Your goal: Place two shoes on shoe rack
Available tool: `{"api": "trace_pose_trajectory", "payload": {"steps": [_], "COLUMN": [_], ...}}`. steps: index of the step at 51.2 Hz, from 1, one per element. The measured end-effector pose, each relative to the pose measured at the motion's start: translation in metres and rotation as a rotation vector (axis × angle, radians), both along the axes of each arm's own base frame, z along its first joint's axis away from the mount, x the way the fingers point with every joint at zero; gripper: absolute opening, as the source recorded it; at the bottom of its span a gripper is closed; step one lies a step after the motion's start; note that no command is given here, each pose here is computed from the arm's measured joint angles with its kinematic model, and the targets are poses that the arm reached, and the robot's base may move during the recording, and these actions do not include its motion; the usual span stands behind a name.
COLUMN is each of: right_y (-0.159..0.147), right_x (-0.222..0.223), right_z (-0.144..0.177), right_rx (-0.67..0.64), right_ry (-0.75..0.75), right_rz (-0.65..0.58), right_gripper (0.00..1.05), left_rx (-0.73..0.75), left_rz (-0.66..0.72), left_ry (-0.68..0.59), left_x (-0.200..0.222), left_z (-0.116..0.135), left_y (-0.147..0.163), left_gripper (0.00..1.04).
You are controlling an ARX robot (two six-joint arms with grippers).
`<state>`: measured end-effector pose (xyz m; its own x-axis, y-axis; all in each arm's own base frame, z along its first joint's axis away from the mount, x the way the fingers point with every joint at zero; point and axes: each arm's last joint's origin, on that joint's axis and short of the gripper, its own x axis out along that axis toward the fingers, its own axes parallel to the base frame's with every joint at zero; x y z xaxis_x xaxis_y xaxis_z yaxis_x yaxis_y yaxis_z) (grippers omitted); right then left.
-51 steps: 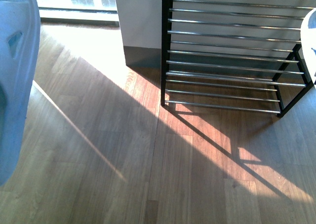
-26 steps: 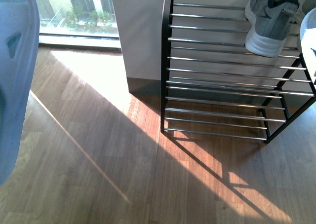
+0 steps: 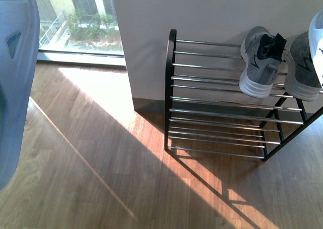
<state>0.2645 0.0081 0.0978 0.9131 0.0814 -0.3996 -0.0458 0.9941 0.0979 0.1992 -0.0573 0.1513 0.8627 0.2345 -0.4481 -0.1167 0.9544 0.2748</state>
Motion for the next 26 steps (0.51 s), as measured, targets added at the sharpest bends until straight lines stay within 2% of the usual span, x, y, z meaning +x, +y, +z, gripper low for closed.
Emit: {"api": "trace_pose_trajectory", "payload": {"steps": [26], "right_y": [0.0000], "right_x": [0.0000], "right_z": [0.0000], "right_rx": [0.001], "right_ry": [0.000], "right_rz": [0.000], "right_gripper": [0.02], "left_rx": [-0.001], "left_rz": [-0.001], "left_ry": [0.000], "left_x": [0.0001], "left_z": [0.0001], "left_y": [-0.0001], "left_gripper": [0.02]}}
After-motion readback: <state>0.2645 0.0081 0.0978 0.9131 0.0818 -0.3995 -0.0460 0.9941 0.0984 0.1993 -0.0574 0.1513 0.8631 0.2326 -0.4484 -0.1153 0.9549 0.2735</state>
